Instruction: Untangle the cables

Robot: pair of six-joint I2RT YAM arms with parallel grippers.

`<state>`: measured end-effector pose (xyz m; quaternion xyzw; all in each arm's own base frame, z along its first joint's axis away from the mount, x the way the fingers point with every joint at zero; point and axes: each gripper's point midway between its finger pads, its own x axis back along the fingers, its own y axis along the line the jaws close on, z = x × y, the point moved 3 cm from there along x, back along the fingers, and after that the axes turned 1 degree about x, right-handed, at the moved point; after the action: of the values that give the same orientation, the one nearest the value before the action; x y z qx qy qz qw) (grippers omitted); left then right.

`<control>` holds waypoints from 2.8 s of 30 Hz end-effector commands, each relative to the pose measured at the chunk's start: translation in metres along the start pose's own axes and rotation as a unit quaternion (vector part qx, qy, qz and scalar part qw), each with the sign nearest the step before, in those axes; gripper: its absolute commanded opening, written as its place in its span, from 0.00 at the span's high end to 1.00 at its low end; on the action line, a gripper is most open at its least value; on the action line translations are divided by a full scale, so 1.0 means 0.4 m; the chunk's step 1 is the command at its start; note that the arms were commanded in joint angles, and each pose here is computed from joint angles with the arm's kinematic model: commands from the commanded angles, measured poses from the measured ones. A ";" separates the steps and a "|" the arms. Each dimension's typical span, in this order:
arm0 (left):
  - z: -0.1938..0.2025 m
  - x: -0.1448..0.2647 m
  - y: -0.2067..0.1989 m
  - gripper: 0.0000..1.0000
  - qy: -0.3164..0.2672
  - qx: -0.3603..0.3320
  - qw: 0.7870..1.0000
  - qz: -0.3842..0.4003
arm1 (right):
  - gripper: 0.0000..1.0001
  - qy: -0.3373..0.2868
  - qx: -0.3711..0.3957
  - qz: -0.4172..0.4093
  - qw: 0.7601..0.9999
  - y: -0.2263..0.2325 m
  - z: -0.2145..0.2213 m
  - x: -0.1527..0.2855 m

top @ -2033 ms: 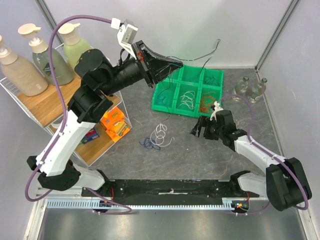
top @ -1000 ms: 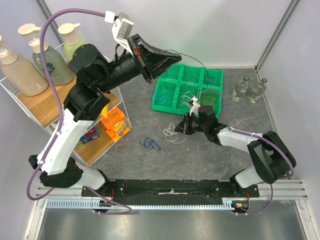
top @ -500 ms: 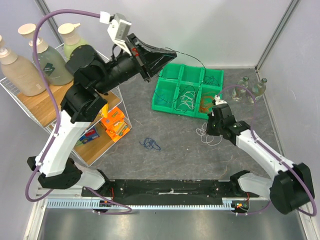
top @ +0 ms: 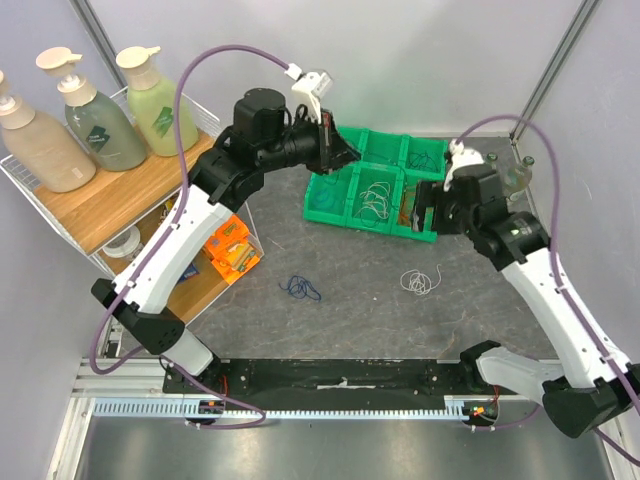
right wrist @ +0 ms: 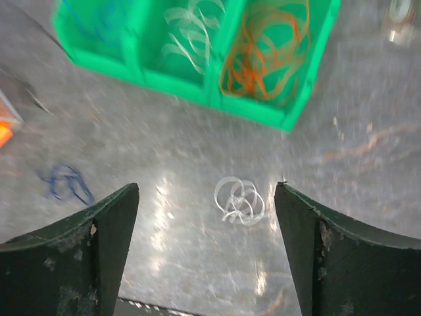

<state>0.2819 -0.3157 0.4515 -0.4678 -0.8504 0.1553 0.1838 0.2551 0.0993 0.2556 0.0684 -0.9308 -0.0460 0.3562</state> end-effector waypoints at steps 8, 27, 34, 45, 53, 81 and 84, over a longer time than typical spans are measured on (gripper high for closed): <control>0.194 -0.002 0.030 0.98 0.150 0.079 0.985 0.020 | 0.11 -0.125 0.068 -0.121 0.982 0.119 -0.280 0.148; 0.213 0.025 -0.036 0.98 0.183 0.129 0.970 0.098 | 0.32 -0.075 0.154 -0.346 0.922 0.293 -0.137 0.098; 0.218 0.020 -0.022 0.98 0.195 0.138 0.966 0.096 | 0.24 -0.101 0.179 -0.284 0.937 0.232 -0.137 0.135; 0.185 0.027 -0.087 0.98 0.203 0.157 0.948 0.190 | 0.32 -0.110 0.174 -0.327 0.922 0.281 -0.142 0.073; 0.185 0.017 -0.068 0.87 0.192 0.173 0.951 0.170 | 1.00 -0.123 0.137 -0.331 0.925 0.272 -0.123 0.104; 0.177 0.087 -0.022 0.70 0.119 0.156 0.975 0.108 | 1.00 -0.151 0.094 -0.337 0.925 0.258 -0.124 0.187; 0.151 0.100 -0.027 0.98 0.097 0.138 0.981 0.100 | 1.00 -0.145 0.092 -0.335 0.926 0.256 -0.115 0.178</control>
<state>0.2260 -0.3001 0.3896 -0.5334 -0.7242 0.2479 0.3599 0.2245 0.1887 0.3431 0.4041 -0.8907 -0.0812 0.1916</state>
